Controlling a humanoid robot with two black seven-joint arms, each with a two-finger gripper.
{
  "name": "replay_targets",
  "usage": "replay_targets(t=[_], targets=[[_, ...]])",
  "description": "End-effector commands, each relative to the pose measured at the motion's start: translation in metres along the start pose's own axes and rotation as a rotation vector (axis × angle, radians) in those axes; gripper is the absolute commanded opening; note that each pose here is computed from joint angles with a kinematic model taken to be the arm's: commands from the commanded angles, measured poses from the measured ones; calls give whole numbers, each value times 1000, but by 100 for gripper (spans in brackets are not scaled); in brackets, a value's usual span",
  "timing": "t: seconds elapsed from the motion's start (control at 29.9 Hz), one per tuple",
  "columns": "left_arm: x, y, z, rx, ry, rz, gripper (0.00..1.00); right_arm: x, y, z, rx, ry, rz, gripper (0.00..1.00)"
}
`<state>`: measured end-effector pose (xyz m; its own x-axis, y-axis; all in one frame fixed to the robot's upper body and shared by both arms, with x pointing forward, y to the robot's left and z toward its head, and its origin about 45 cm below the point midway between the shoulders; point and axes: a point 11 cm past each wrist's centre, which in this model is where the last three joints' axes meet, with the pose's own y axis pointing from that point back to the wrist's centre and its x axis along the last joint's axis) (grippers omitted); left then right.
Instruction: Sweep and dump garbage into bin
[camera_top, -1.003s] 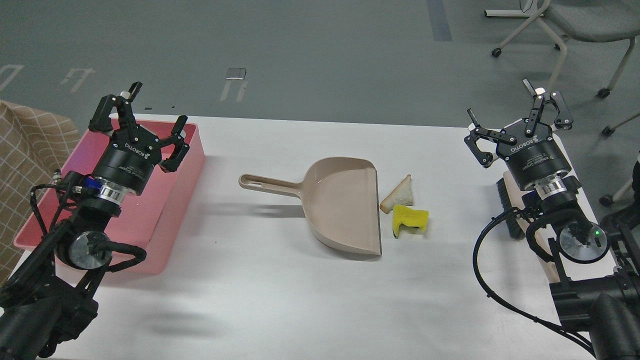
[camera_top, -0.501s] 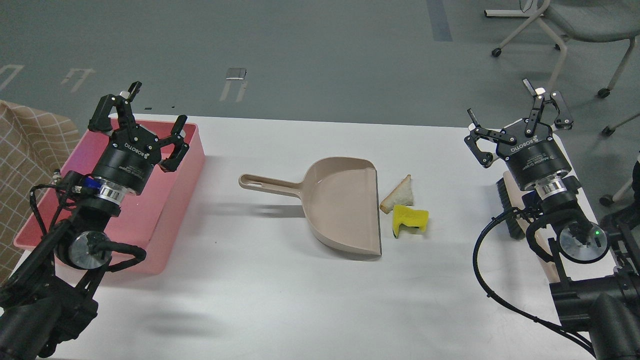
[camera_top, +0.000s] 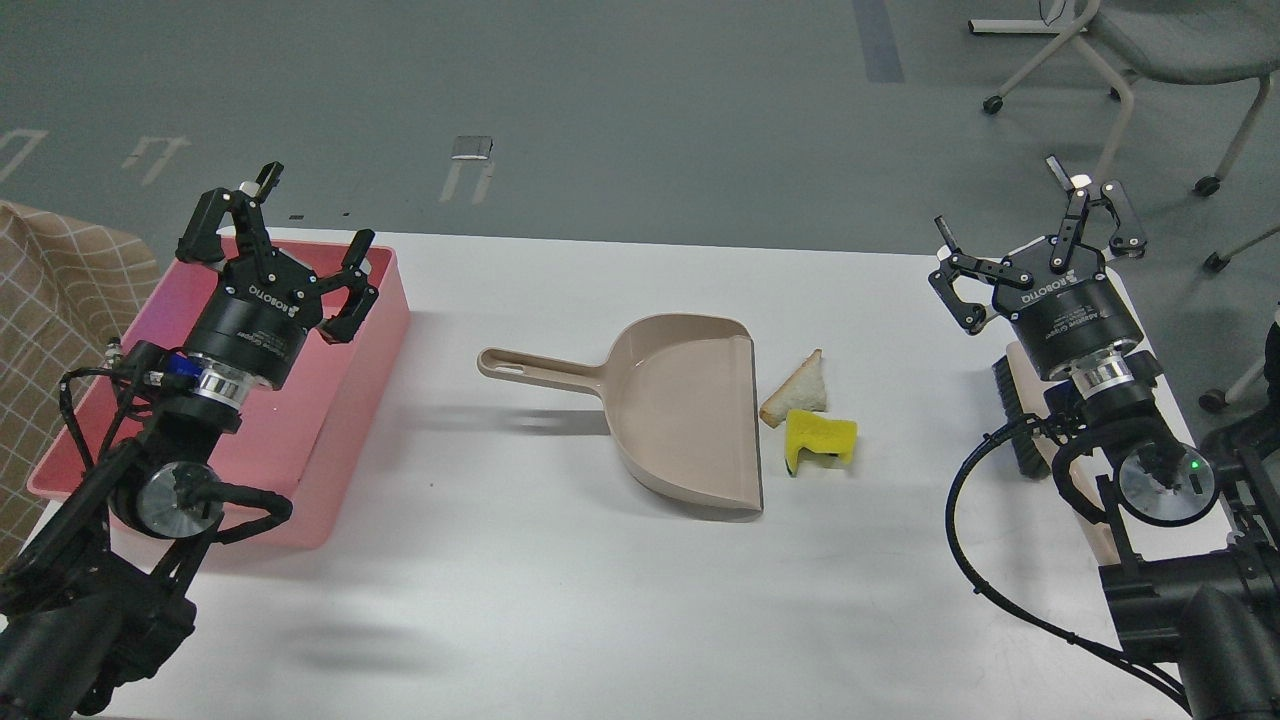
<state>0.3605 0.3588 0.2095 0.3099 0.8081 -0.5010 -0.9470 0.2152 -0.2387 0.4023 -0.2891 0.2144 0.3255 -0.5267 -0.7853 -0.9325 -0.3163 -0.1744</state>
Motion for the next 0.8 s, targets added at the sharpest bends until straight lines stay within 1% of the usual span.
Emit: replay_targets(t=[0.0, 0.77], targets=[[0, 0, 0, 0, 0, 0, 98, 0, 0, 0, 0, -1, 0, 100], [0, 0, 0, -2, 0, 2, 98, 0, -1, 0, 0, -1, -1, 100]])
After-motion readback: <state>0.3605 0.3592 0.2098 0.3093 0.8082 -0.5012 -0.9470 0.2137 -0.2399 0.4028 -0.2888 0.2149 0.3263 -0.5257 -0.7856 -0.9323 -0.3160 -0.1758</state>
